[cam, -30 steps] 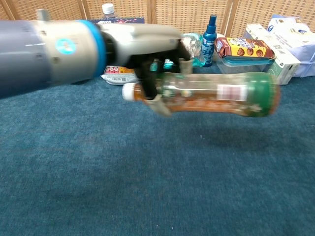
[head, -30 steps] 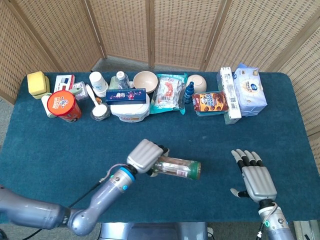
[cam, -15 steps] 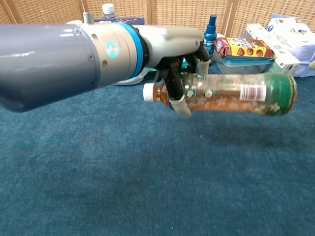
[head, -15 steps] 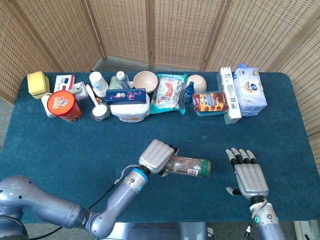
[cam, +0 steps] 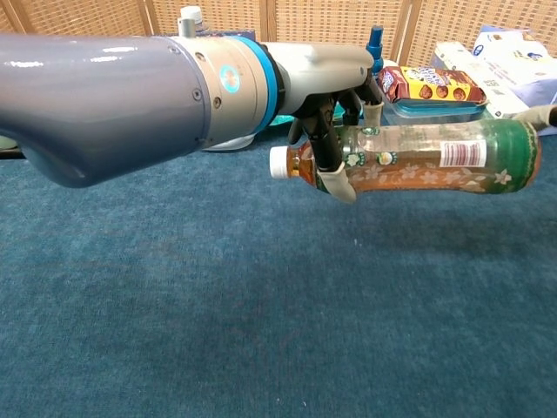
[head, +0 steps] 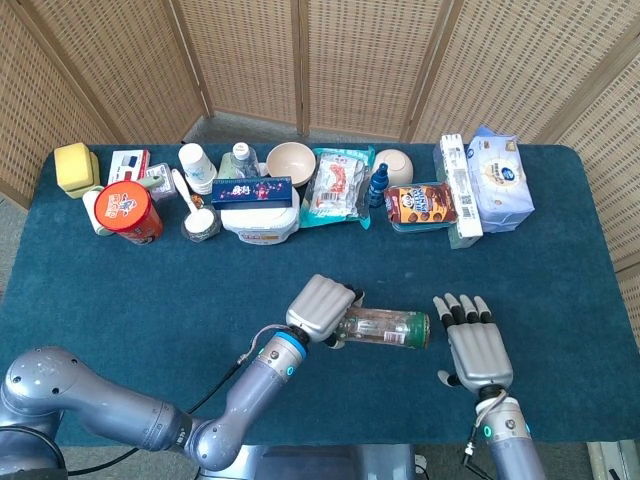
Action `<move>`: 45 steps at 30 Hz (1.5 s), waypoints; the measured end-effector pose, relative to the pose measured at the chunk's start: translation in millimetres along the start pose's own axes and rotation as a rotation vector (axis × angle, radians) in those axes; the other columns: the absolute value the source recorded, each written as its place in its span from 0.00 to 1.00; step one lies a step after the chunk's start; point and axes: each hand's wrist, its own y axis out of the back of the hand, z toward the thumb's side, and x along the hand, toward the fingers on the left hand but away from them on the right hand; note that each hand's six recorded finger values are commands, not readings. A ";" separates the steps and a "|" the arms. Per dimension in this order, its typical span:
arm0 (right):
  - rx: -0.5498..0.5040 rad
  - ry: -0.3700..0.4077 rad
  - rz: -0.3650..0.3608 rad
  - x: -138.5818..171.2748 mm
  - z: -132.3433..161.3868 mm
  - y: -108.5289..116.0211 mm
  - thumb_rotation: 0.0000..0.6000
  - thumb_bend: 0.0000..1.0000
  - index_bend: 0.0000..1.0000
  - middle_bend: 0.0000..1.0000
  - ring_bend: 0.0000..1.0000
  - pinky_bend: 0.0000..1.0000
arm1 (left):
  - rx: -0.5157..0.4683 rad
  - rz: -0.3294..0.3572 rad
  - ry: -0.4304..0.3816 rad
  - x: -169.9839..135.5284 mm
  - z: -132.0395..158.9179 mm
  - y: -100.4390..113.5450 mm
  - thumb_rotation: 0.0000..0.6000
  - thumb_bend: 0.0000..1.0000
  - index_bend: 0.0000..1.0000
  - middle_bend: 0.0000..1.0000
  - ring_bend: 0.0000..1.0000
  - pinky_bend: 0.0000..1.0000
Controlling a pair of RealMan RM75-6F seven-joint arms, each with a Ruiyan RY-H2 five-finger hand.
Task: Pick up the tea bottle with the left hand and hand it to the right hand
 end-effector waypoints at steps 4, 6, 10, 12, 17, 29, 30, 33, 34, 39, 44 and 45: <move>0.015 -0.015 -0.004 -5.5 4.3 4.1 0.91 0.00 0.00 0.00 0.00 0.00 | -0.006 0.002 0.005 1.5 -0.4 0.6 1.00 0.01 0.56 0.59 0.58 0.58; 0.021 -0.010 -0.004 -7.6 9.0 5.5 0.91 0.00 0.00 0.00 0.00 0.00 | -0.008 0.003 0.008 2.9 -0.1 1.0 1.00 0.01 0.56 0.59 0.58 0.58; 0.020 -0.004 0.003 -9.9 16.4 5.2 0.91 0.00 0.00 0.00 0.00 0.00 | -0.007 0.006 0.011 5.5 1.2 1.5 1.00 0.01 0.56 0.59 0.58 0.58; 0.014 0.004 0.004 -10.6 20.5 5.4 0.91 0.00 0.00 0.00 0.00 0.00 | -0.011 0.005 0.015 7.0 1.8 1.0 1.00 0.01 0.56 0.59 0.58 0.58; -0.003 0.027 -0.015 -9.6 26.4 7.7 0.91 0.00 0.00 0.00 0.00 0.00 | -0.020 0.009 0.019 10.5 5.4 -1.2 1.00 0.01 0.56 0.59 0.58 0.58; -0.006 0.060 -0.083 -10.8 34.7 12.7 0.91 0.00 0.00 0.00 0.00 0.00 | -0.041 0.014 0.022 13.0 15.2 -1.9 1.00 0.01 0.56 0.59 0.58 0.58; -0.002 0.060 -0.087 -11.6 34.7 13.0 0.91 0.00 0.00 0.00 0.00 0.00 | -0.043 0.014 0.021 12.9 15.8 -1.7 1.00 0.01 0.56 0.59 0.58 0.58; 0.006 0.068 -0.097 -14.1 36.2 14.5 0.91 0.00 0.00 0.00 0.00 0.00 | -0.054 0.016 0.015 12.4 18.0 -0.5 1.00 0.01 0.56 0.59 0.58 0.58; 0.009 0.071 -0.100 -15.1 36.7 14.9 0.91 0.00 0.00 0.00 0.00 0.00 | -0.060 0.016 0.013 12.2 18.8 0.0 1.00 0.01 0.56 0.59 0.58 0.58; 0.034 0.077 -0.114 -21.8 37.5 17.0 0.99 0.00 0.00 0.00 0.00 0.00 | -0.067 0.017 0.012 11.7 19.7 2.0 1.00 0.01 0.56 0.59 0.58 0.58; 0.060 0.075 -0.131 -27.8 36.6 15.6 1.00 0.00 0.02 0.11 0.05 0.05 | -0.065 0.017 0.015 10.4 18.3 2.3 1.00 0.01 0.56 0.59 0.58 0.58; 0.066 0.075 -0.136 -29.1 36.4 15.0 1.00 0.00 0.08 0.16 0.09 0.09 | -0.065 0.018 0.016 10.2 18.1 2.6 1.00 0.01 0.56 0.59 0.58 0.58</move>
